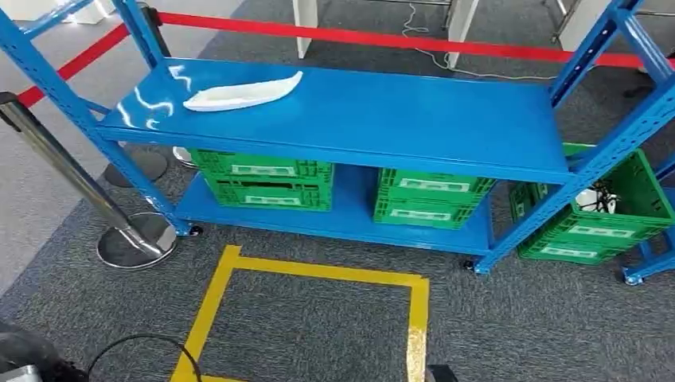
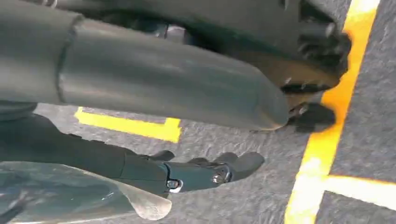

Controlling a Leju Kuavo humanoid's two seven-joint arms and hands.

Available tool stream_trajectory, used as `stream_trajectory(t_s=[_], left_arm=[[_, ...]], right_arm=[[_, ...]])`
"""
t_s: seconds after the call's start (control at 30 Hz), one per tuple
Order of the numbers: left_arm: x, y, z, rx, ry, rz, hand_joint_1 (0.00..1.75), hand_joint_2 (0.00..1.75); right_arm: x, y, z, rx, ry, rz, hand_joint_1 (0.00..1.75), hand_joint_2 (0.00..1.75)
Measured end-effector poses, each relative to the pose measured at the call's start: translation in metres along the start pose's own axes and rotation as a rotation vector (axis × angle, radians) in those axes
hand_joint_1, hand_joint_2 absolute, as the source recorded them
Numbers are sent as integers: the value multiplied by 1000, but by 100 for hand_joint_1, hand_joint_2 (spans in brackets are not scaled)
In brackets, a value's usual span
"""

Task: Take the parts from the cabinet and place them on the table.

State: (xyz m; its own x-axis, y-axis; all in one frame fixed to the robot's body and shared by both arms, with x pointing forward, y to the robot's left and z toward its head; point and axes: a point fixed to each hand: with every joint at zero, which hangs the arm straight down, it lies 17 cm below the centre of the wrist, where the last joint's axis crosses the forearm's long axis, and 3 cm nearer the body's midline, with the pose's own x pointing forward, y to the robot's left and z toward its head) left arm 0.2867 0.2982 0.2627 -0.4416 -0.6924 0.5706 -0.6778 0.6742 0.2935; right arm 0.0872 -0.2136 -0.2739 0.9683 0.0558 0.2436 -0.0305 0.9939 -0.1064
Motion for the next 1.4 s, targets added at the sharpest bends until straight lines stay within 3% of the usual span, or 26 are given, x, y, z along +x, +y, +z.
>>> stream_trajectory(t_s=[0.53, 1.4], left_arm=[[-4, 0, 1, 6, 37, 41, 0, 0], [2, -5, -4, 2, 8, 58, 0, 0]], right_arm=[[9, 6, 1, 28, -35, 43, 0, 0], [4, 4, 0, 34, -22, 76, 0, 0]])
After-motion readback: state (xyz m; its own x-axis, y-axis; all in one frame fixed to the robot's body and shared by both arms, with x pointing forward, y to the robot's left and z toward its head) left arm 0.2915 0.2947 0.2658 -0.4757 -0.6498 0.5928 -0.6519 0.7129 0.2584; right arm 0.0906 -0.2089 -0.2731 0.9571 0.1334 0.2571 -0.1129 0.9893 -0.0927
